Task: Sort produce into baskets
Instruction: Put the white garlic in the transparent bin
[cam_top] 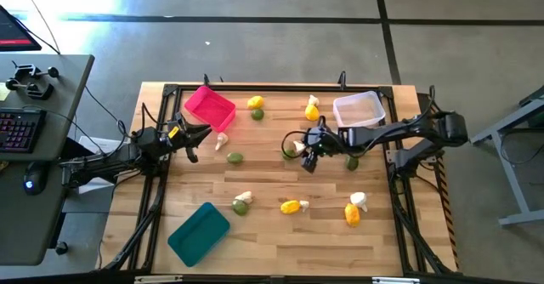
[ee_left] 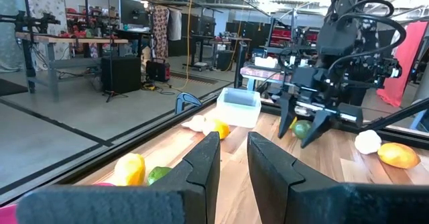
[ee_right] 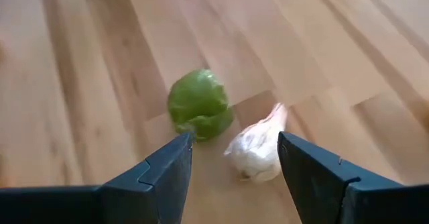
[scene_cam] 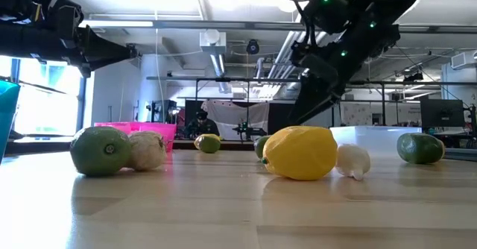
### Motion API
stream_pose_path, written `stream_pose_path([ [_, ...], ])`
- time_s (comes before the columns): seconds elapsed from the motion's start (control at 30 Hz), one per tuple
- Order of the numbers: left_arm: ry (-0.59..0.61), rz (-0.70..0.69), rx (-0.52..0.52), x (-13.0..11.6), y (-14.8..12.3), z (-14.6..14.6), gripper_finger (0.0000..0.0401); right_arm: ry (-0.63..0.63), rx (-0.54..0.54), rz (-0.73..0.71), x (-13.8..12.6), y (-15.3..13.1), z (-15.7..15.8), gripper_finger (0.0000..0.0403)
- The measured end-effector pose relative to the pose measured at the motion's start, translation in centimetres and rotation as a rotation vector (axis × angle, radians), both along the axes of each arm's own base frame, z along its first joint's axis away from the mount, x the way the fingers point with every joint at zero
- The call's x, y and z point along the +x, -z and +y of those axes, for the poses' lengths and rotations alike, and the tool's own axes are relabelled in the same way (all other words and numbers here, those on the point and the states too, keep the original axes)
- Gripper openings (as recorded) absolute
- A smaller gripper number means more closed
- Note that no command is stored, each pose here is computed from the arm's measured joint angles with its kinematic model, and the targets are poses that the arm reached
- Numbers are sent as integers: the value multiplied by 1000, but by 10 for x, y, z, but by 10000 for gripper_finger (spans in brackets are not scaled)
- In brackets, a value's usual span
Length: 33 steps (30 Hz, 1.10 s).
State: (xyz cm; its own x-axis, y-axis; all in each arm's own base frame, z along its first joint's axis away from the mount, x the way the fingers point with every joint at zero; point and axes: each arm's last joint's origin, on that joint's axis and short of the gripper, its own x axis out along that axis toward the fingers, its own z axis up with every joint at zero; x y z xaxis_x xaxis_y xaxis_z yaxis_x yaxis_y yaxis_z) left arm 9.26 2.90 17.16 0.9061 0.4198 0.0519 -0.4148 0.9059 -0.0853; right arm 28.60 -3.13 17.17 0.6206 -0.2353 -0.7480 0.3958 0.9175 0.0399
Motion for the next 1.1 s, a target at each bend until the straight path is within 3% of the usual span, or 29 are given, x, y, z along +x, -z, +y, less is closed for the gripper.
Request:
stream_pose_path([
  [0.2, 0, 0, 0, 0, 0, 0, 62, 56, -19, -44, 3, -2, -2, 213],
  [0.33, 0, 0, 0, 0, 0, 0, 62, 23, -7, -94, 7, -5, -1, 222],
  [0.43, 0, 0, 0, 0, 0, 0, 62, 26, 0, -63, 5, -3, -3, 226],
  [0.57, 0, 0, 0, 0, 0, 0, 62, 24, -78, 25, -1, 1, -8, 218],
  [0.7, 0, 0, 0, 0, 0, 0, 62, -5, -89, 92, -5, 5, -7, 179],
  [0.8, 0, 0, 0, 0, 0, 0, 62, -23, -36, 104, -7, 6, -5, 113],
  [0.93, 0, 0, 0, 0, 0, 0, 62, 10, -99, 101, -6, 5, -3, 39],
  [1.0, 0, 0, 0, 0, 0, 0, 62, -16, -63, 98, -6, 6, -4, 37],
  [1.1, 0, 0, 0, 0, 0, 0, 62, -72, 9, 96, -6, 7, -5, 72],
])
